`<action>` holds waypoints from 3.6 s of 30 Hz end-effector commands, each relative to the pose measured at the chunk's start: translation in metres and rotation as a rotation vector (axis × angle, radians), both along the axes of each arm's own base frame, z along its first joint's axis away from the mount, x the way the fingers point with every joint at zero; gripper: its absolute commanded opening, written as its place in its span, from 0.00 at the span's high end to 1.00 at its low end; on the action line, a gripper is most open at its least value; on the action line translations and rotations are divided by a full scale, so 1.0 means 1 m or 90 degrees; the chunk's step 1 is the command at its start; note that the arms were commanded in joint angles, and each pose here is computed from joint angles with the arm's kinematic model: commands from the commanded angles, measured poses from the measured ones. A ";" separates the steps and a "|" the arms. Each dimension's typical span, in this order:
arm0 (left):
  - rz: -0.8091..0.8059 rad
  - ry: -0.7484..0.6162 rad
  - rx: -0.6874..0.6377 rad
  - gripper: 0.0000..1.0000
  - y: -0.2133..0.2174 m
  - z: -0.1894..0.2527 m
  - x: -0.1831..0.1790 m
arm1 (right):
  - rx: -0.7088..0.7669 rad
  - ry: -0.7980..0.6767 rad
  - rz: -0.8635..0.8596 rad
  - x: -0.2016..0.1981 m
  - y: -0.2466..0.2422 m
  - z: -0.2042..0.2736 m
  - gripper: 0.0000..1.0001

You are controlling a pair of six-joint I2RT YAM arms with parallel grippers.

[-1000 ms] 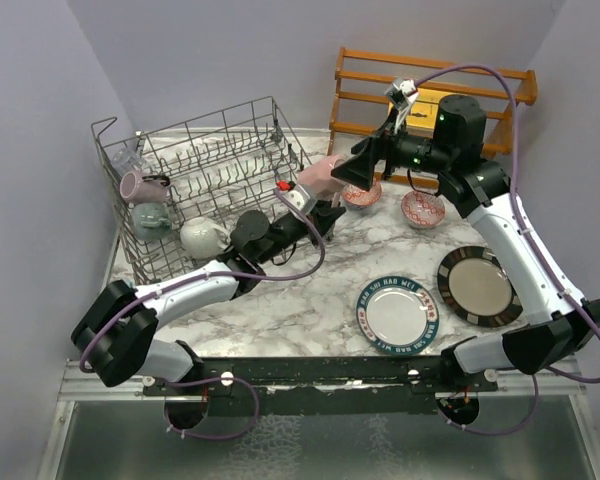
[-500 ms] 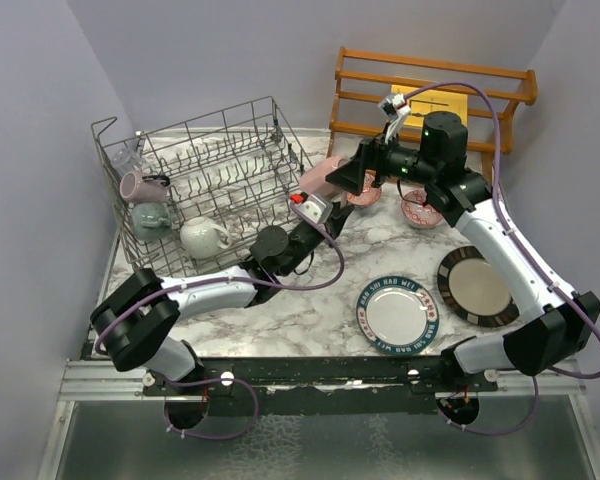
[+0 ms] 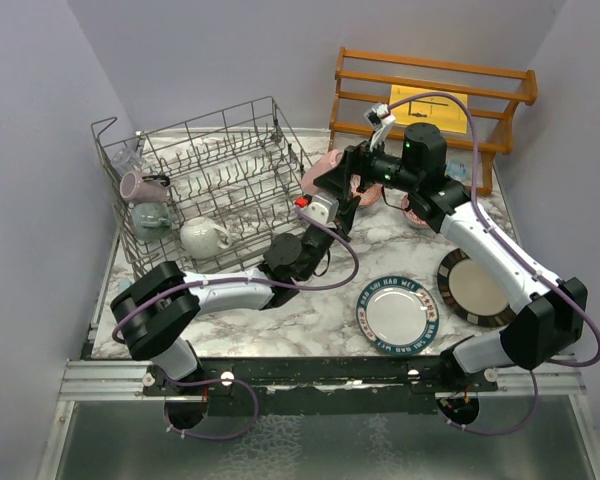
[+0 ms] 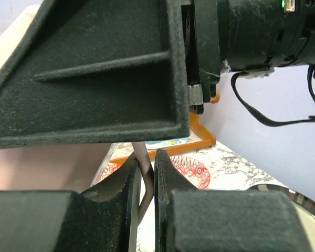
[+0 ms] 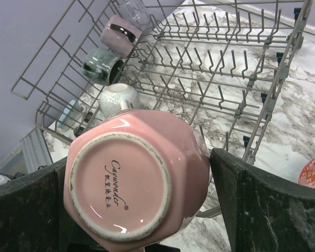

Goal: Load the mixed dishes into the dish rack
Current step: Turn the cup upside down in the dish rack.

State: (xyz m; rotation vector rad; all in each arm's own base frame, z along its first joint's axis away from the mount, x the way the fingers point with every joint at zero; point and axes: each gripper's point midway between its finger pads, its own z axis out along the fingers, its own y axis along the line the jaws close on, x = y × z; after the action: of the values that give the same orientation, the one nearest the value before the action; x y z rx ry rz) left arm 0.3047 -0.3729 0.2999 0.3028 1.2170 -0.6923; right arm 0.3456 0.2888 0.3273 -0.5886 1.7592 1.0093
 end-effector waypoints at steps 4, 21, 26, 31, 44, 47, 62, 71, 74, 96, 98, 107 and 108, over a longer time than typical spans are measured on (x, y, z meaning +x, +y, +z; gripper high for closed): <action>0.038 -0.054 -0.114 1.00 0.009 0.054 -0.001 | 0.016 -0.049 -0.002 0.004 0.007 0.010 0.25; 0.008 0.016 -0.090 0.49 0.012 0.037 -0.012 | 0.050 -0.108 0.020 0.015 0.014 0.058 0.99; -0.014 0.035 -0.066 0.41 0.015 0.030 -0.020 | 0.066 -0.113 0.016 0.029 0.009 0.065 0.99; -0.022 0.085 -0.024 0.33 0.028 0.015 -0.031 | 0.079 -0.113 0.020 0.041 0.003 0.072 0.99; -0.122 0.114 0.076 0.29 0.077 0.065 -0.094 | 0.064 -0.095 0.108 0.058 0.028 0.061 0.99; -0.130 0.098 0.070 0.21 0.093 0.118 -0.106 | 0.042 -0.101 0.147 0.055 0.050 0.055 0.99; -0.177 0.016 0.045 0.01 0.117 0.243 -0.136 | -0.045 -0.165 0.327 -0.021 0.235 0.008 0.99; -0.162 0.000 0.041 0.01 0.139 0.244 -0.145 | -0.039 -0.226 0.366 -0.048 0.308 -0.012 0.99; -0.157 -0.001 0.043 0.01 0.142 0.239 -0.145 | -0.048 -0.256 0.380 -0.061 0.329 -0.026 0.99; -0.134 0.006 0.027 0.01 0.160 0.225 -0.148 | -0.095 -0.332 0.413 -0.090 0.383 -0.109 0.75; -0.133 0.007 0.025 0.01 0.161 0.224 -0.148 | -0.099 -0.331 0.416 -0.092 0.384 -0.115 0.67; -0.134 0.004 0.014 0.01 0.164 0.225 -0.150 | -0.115 -0.317 0.438 -0.103 0.391 -0.146 0.52; -0.134 0.009 0.020 0.01 0.161 0.219 -0.148 | -0.117 -0.316 0.438 -0.103 0.390 -0.147 0.50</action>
State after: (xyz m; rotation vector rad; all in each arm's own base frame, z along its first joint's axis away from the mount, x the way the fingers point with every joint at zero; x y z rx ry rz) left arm 0.1569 -0.2168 0.5137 0.4908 1.2448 -0.8517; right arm 0.2482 0.6642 0.1716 -1.5133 1.3188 1.0231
